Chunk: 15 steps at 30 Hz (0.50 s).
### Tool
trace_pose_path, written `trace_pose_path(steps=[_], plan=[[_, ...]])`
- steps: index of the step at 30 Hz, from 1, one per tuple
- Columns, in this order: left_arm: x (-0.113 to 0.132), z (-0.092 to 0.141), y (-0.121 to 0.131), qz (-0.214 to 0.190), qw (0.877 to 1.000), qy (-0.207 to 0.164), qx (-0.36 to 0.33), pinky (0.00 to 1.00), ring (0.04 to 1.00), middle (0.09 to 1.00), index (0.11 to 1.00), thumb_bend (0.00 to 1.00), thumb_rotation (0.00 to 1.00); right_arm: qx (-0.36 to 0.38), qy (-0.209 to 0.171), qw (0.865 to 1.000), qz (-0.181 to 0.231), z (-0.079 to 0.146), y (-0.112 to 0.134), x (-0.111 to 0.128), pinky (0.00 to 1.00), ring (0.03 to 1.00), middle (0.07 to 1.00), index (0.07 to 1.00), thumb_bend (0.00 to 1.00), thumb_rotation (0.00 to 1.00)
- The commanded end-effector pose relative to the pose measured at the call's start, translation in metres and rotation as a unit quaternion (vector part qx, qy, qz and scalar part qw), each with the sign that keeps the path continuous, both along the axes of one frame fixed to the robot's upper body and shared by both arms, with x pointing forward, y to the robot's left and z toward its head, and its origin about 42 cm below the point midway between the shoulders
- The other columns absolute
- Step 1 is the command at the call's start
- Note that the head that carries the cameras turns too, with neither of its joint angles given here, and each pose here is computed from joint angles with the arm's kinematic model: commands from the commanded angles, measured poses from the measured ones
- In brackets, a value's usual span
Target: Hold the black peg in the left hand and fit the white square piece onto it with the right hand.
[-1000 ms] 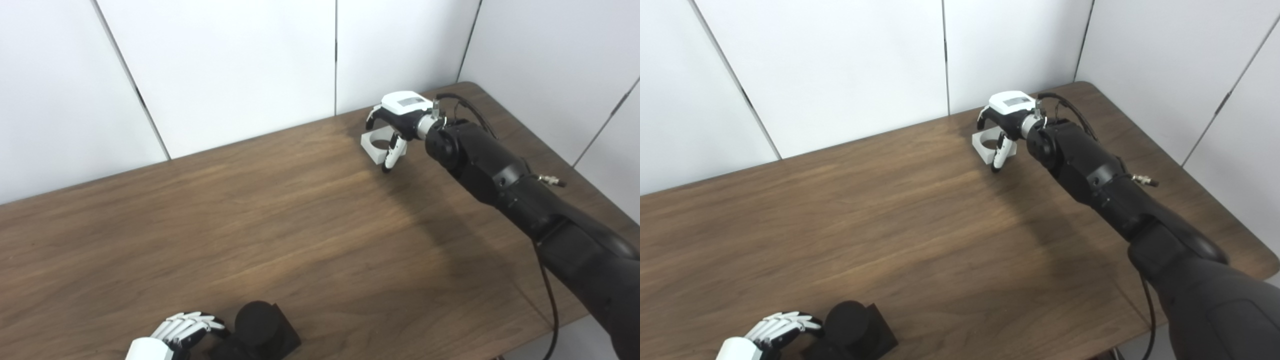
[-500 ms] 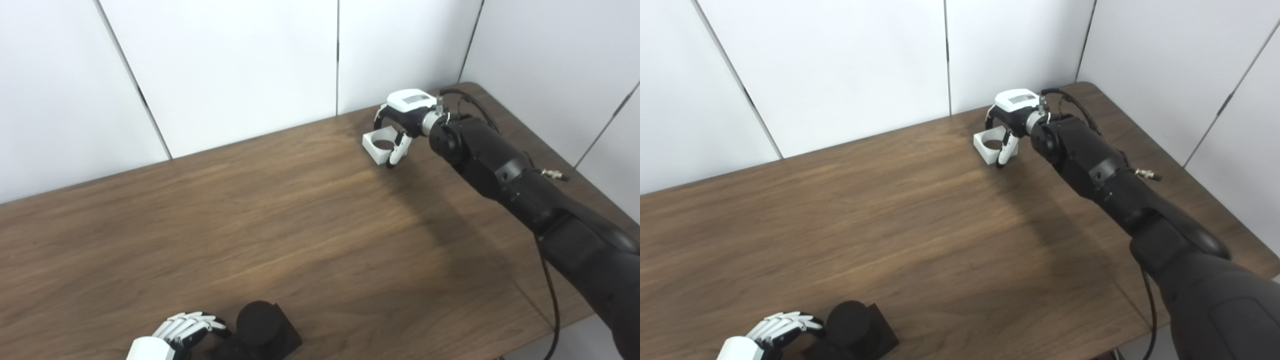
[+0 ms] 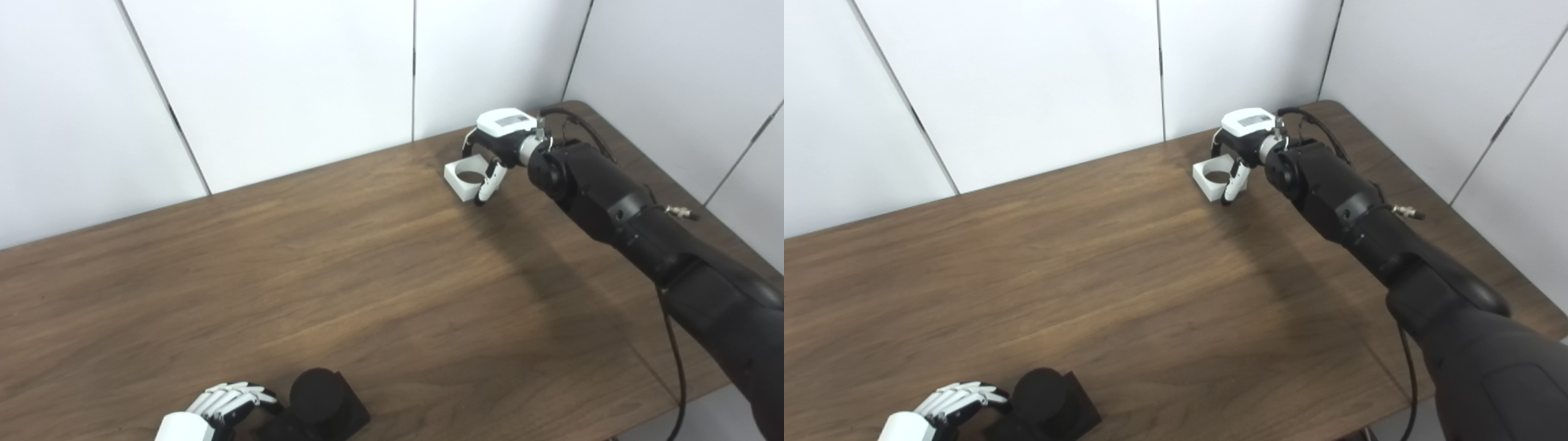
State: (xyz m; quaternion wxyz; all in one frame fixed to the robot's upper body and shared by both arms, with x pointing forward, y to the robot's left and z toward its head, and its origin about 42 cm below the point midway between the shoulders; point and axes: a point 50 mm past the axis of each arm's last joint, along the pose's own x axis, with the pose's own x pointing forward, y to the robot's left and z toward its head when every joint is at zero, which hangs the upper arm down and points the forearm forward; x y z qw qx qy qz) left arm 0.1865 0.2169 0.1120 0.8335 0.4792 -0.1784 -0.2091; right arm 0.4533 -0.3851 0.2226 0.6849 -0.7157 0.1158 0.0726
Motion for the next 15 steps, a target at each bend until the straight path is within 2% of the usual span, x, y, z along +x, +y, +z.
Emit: trace_pose_path(steps=[1, 2, 4, 15], plan=[[-0.0045, 0.0004, 0.0019, -0.002, 1.000, 0.006, 0.015, 0.75, 0.734, 0.683, 0.489, 0.52, 0.04, -0.030, -0.016, 0.999, -0.003, 0.0197, -0.0130, 0.0036, 0.84, 0.913, 0.850, 0.654, 0.71, 0.18], [-0.0046, 0.0005, 0.0018, -0.002, 1.000, 0.007, 0.016, 0.75, 0.735, 0.683, 0.489, 0.52, 0.04, -0.030, -0.017, 0.999, -0.001, 0.0193, -0.0131, 0.0036, 0.83, 0.906, 0.841, 0.576, 0.62, 0.16], [-0.0046, 0.0004, 0.0019, -0.002, 1.000, 0.006, 0.015, 0.75, 0.736, 0.684, 0.489, 0.52, 0.04, -0.025, -0.021, 0.999, 0.000, 0.0188, -0.0134, 0.0032, 0.79, 0.885, 0.816, 0.509, 0.54, 0.14], [-0.0033, 0.0013, -0.0019, -0.001, 1.000, 0.007, 0.013, 0.76, 0.735, 0.683, 0.489, 0.52, 0.04, -0.018, -0.024, 1.000, 0.003, 0.0181, -0.0157, -0.0009, 0.82, 0.889, 0.791, 0.487, 0.52, 0.13]])
